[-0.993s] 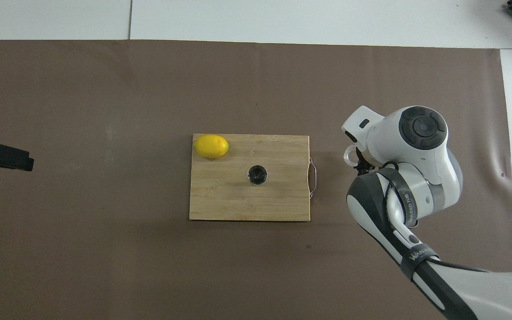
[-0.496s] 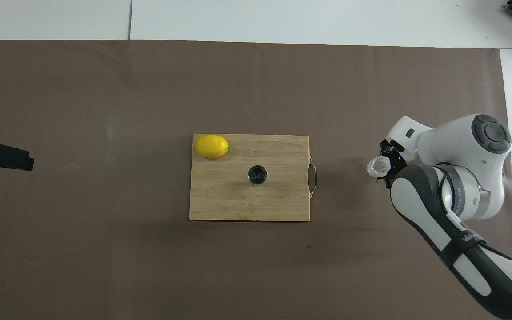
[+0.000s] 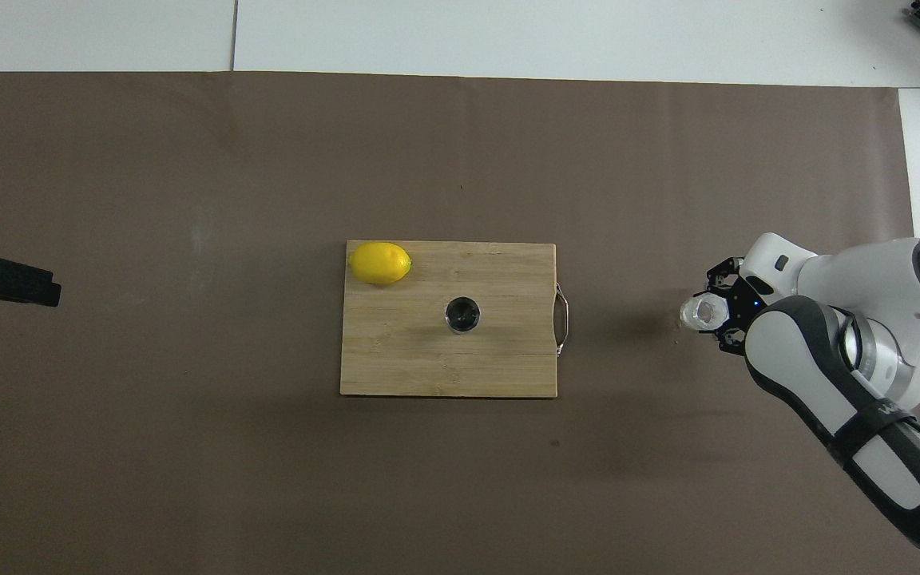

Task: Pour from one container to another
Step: 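Lower the white cup onto the table and open the right gripper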

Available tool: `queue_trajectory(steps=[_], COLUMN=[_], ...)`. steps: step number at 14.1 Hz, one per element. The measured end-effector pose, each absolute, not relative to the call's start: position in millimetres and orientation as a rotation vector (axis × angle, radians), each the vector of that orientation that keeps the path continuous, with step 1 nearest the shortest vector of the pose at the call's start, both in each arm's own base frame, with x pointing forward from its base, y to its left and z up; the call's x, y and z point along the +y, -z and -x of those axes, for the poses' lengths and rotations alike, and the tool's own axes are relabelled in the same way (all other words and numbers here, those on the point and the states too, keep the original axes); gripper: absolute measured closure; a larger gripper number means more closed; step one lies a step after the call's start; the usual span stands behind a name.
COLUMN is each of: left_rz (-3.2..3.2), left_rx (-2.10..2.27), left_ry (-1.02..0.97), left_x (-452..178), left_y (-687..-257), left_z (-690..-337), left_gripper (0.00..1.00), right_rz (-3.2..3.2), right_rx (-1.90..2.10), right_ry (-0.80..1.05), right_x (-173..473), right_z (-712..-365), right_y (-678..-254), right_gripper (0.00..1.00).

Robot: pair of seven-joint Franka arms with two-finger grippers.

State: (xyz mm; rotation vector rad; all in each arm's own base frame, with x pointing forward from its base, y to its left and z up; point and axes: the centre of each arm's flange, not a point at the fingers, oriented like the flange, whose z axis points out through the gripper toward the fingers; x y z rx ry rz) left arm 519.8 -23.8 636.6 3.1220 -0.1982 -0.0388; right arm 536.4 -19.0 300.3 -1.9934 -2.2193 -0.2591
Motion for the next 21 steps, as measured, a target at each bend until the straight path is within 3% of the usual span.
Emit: queue_trajectory(steps=[3, 8, 14, 19, 21], left_rz=[-3.122, -3.122, -3.122, -3.122, -3.122], left_rx=[-0.198, -0.198, -0.198, -0.196, -0.195], left_ry=[0.038, 0.036, 0.030, 0.024, 0.024], left_x=[-24, -24, -24, -23, -23], left_y=[-637, -637, -636, -636, -635], left_z=[-520, -520, -521, -523, -523], left_gripper=[0.00, 0.00, 0.00, 0.00, 0.00], right_rz=[1.985, 1.986, 2.001, 2.012, 2.119], right_rx=[-2.181, -2.178, -2.220, -2.268, -2.265], right_ry=[0.303, 0.308, 0.350, 0.354, 0.269], right_x=[-17, -17, -17, -13, -9], right_z=[-530, -530, -535, -524, -520], right_y=[-291, -289, -322, -390, -425], right_gripper=[0.48, 0.01, 0.00, 0.00, 0.00])
